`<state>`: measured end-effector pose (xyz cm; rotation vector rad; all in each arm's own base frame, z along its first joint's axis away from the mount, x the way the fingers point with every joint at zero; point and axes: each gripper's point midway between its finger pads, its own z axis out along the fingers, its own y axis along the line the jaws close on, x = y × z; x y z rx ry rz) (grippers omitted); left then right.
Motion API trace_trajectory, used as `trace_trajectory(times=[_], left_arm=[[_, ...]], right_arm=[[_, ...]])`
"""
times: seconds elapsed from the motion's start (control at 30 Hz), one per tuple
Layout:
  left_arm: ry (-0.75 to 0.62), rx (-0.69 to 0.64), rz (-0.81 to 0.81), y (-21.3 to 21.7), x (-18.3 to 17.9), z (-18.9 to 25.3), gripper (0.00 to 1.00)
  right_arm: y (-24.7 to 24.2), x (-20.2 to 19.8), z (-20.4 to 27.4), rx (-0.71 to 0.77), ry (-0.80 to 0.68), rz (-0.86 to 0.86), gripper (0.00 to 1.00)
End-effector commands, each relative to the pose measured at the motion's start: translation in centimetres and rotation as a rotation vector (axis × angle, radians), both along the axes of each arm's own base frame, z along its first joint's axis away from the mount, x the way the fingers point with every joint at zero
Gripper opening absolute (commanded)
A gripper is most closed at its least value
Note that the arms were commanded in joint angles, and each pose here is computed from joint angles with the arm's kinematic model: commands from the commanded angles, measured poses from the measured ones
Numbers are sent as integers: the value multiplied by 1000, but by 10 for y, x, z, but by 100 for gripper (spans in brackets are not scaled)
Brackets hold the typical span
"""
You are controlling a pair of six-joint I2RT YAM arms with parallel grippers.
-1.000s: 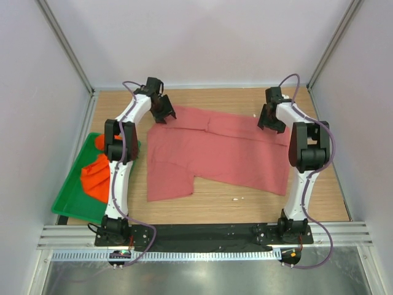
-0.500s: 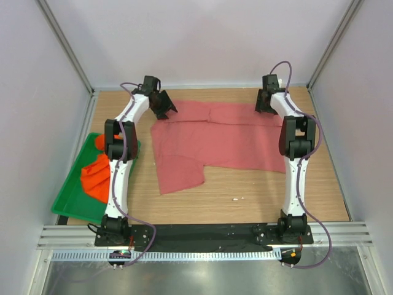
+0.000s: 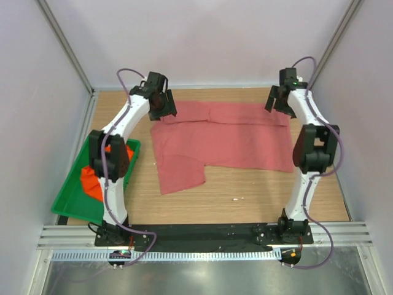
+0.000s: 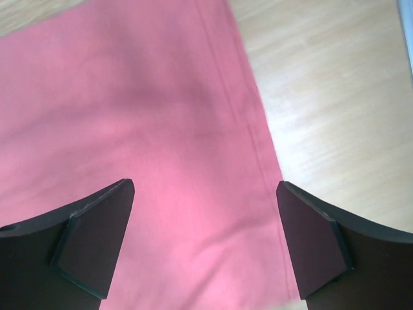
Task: Fold and stack the t-shirts
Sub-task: Fold the tshirt
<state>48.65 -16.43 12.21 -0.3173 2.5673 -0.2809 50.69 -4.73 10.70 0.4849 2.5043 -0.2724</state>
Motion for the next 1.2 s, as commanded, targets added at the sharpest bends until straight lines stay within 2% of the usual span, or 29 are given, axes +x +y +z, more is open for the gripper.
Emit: trace_trajectory(times=[0.0, 0.07, 0.13, 0.17, 0.23, 0.3, 0.33, 0.4, 0.63, 0.8, 0.93, 1.17], left_arm=[[-72, 132, -32, 30, -50, 59, 66], [-15, 126, -48, 37, -93, 48, 62], [18, 113, -53, 38, -121, 40, 59], [101, 116, -29, 45, -147, 13, 59], [106, 90, -8, 49, -171, 11, 57], [160, 61, -2, 47, -198, -7, 53], [175, 66, -2, 46, -205, -12, 52], [209, 81, 15, 47, -217, -26, 52], [296, 5, 117, 36, -229, -71, 52], [304, 2, 170, 32, -224, -85, 50], [292, 54, 174, 29, -220, -90, 46], [332, 157, 180, 29, -237, -109, 44]], right_arm=[[14, -51, 59, 125, -84, -48, 100], [31, -72, 58, 218, -77, -44, 99], [39, -100, 57, 268, -85, -61, 97], [42, -109, 56, 282, -87, -63, 91], [46, -134, 59, 306, -115, -71, 85], [55, -157, 48, 354, -102, -59, 73], [56, -164, 61, 362, -156, -55, 69], [67, -182, 53, 408, -146, -32, 66], [69, -224, 46, 393, -112, -8, 67], [69, -234, 46, 384, -110, -6, 67], [70, -234, 46, 383, -107, -3, 66], [66, -227, 45, 362, -111, -7, 67]])
